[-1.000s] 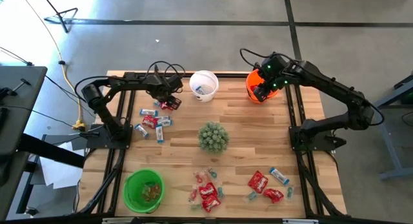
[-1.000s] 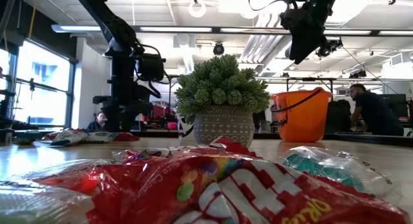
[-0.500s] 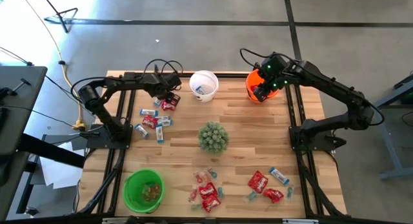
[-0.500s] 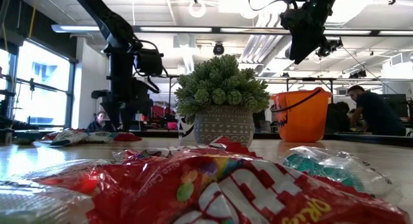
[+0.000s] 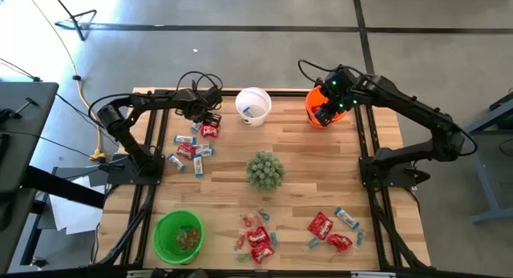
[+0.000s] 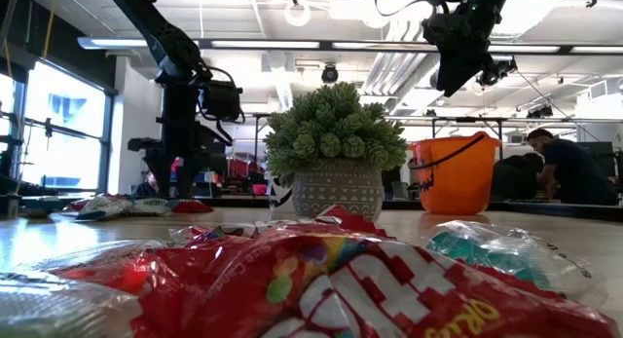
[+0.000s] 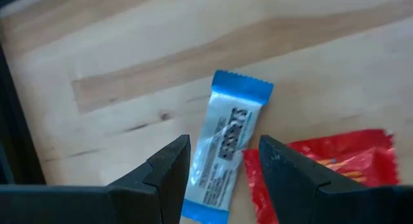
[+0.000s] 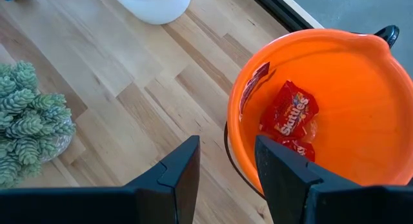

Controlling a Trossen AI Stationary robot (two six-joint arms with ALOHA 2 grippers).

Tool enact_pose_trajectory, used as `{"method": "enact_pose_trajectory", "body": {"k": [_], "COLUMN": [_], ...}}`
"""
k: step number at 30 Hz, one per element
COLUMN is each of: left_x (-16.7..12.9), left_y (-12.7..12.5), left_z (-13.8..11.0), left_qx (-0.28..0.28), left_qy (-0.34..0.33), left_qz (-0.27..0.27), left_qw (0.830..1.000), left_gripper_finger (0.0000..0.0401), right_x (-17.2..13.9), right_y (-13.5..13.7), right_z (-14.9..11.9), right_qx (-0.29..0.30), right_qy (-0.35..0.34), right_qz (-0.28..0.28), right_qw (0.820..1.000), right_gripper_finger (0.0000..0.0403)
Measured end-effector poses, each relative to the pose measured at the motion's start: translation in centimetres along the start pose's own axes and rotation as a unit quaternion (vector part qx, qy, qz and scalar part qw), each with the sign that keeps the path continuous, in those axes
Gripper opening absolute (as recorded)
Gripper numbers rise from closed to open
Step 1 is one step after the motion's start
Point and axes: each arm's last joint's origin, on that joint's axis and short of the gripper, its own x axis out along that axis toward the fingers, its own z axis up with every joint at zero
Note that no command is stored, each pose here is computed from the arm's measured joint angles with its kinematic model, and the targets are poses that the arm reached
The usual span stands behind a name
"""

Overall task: Sort candy
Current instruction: Put the white chocolate into the white bucket

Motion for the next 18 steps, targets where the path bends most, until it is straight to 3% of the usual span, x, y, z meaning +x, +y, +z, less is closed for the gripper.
{"method": "enact_pose_trajectory", "body": {"k": [18], "left_x": [2.8], "left_y": [-0.7], "left_z": [-0.5], "left_qx": [0.0], "left_qy": [0.066], "left_qz": [0.008], "left_qw": [0.998], "left_gripper_finger": [0.0171], "right_x": [0.0], "right_y": [0.0], "right_z": [0.0], "right_qx": [0.0], "right_qy": [0.0], "right_qz": [0.0], "right_qw": [1.0], "right_gripper_finger": [0.0144]}}
